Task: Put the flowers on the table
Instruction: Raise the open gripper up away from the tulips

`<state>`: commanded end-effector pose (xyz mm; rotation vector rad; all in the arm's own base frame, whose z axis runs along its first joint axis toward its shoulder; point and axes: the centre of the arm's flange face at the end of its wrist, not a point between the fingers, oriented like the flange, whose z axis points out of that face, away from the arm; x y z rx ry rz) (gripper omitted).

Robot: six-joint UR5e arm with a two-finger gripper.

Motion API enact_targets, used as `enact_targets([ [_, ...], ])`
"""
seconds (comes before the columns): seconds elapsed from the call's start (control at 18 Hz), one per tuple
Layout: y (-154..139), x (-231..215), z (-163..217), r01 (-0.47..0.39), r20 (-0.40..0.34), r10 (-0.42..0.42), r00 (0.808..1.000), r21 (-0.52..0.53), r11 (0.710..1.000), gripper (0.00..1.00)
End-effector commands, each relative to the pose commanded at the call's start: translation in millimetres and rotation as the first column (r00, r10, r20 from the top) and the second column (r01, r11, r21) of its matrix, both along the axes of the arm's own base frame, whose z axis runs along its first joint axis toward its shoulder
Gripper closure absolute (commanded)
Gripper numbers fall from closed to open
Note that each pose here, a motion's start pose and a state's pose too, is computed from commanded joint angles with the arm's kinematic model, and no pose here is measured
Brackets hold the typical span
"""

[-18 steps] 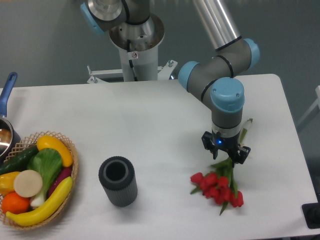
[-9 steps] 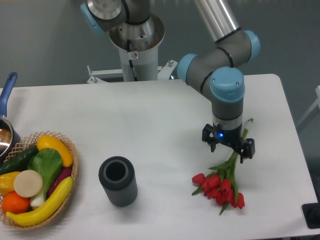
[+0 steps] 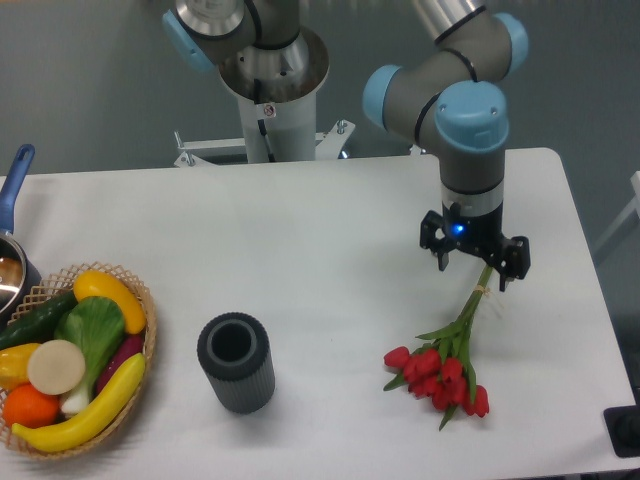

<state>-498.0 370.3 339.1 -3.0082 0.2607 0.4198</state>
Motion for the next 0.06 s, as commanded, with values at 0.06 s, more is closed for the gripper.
enact_targets([
  [0.06,-3.3,-4.4,4.2,-0.008,0.013,0.008,1.0,-0.008,1.0,0.0],
])
